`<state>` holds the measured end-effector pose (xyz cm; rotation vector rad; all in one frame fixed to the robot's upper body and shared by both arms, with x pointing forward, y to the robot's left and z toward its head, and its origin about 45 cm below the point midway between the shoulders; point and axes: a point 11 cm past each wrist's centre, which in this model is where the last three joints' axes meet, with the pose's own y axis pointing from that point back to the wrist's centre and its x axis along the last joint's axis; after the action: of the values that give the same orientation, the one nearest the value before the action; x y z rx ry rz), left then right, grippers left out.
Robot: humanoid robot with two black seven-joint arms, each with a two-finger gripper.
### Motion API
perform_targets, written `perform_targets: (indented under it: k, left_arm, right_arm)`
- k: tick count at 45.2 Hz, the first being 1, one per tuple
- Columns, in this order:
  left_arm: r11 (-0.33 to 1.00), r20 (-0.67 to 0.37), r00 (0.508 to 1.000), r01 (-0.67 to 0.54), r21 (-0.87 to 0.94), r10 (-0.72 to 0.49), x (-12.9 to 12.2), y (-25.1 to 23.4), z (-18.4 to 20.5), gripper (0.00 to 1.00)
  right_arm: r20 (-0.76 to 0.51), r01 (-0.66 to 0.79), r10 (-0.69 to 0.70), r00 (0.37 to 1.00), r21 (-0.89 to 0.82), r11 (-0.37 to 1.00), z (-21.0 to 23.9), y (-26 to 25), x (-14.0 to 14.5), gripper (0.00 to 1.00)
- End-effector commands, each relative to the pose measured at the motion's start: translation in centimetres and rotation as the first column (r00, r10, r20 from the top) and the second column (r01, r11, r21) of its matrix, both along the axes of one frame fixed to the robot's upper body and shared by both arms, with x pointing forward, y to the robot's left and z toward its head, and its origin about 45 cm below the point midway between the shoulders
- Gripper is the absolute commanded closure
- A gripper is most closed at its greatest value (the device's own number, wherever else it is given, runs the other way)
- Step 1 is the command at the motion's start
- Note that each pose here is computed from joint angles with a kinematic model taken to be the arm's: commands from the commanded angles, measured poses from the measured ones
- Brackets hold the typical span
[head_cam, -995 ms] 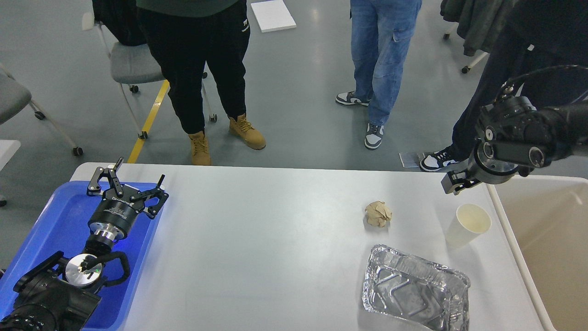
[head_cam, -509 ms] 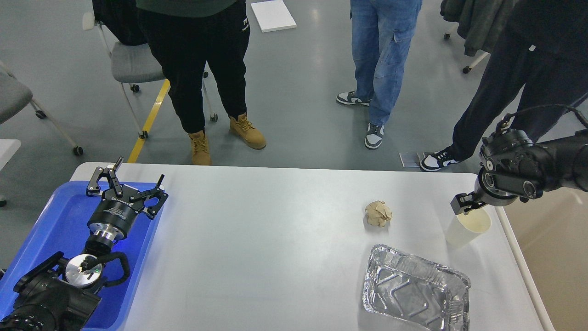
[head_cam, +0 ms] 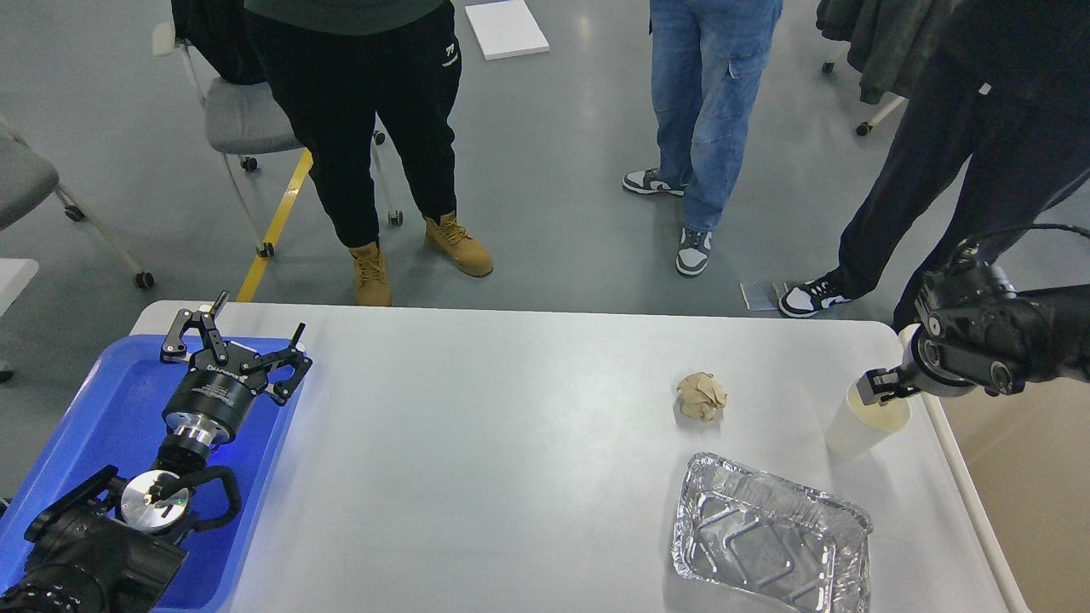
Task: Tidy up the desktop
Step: 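Close the right gripper on the rim of the paper cup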
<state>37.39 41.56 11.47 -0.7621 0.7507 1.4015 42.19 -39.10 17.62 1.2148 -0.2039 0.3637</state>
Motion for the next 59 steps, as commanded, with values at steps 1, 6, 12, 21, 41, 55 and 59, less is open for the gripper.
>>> perform_targets:
  k: [1, 6, 12, 21, 41, 55, 59]
  left_arm:
    - [1.0, 0.0, 1.0, 0.0, 0.0, 0.0, 0.0, 0.0, 0.0, 0.0]
    - [1.0, 0.0, 1.0, 0.0, 0.0, 0.0, 0.0, 0.0, 0.0, 0.0]
    - [1.0, 0.001, 1.0, 0.0, 0.0, 0.0, 0.1, 0.0, 0.1, 0.0]
    - [1.0, 0.0, 1.0, 0.0, 0.0, 0.0, 0.0, 0.0, 0.0, 0.0]
    - [1.0, 0.0, 1.0, 0.0, 0.0, 0.0, 0.0, 0.0, 0.0, 0.0]
    - [1.0, 0.0, 1.0, 0.0, 0.0, 0.0, 0.0, 0.0, 0.0, 0.0]
    - [1.0, 0.0, 1.0, 0.0, 0.0, 0.0, 0.0, 0.0, 0.0, 0.0]
  right_arm:
    - [0.016, 0.034, -0.035, 0.999, 0.06, 0.998, -1.5, -0.6, -0.5, 0.1]
    - [0.045, 0.043, -0.047, 0.998, 0.083, 0.996, -1.8, -0.5, -0.3, 0.14]
    - [0.052, 0.05, -0.055, 0.997, 0.098, 0.994, -2.3, -0.5, -0.5, 0.22]
    - [0.081, 0.046, -0.056, 0.995, 0.116, 0.992, -2.7, -0.8, -0.4, 0.32]
    - [0.06, 0.017, -0.025, 0.998, 0.134, 0.991, -3.0, -0.6, -0.6, 1.0]
    - [0.05, 0.005, -0.014, 0.999, 0.165, 0.986, -2.9, 0.2, -0.6, 1.0]
    - [0.04, 0.003, -0.01, 0.999, 0.178, 0.984, -2.4, 0.4, -0.4, 1.0]
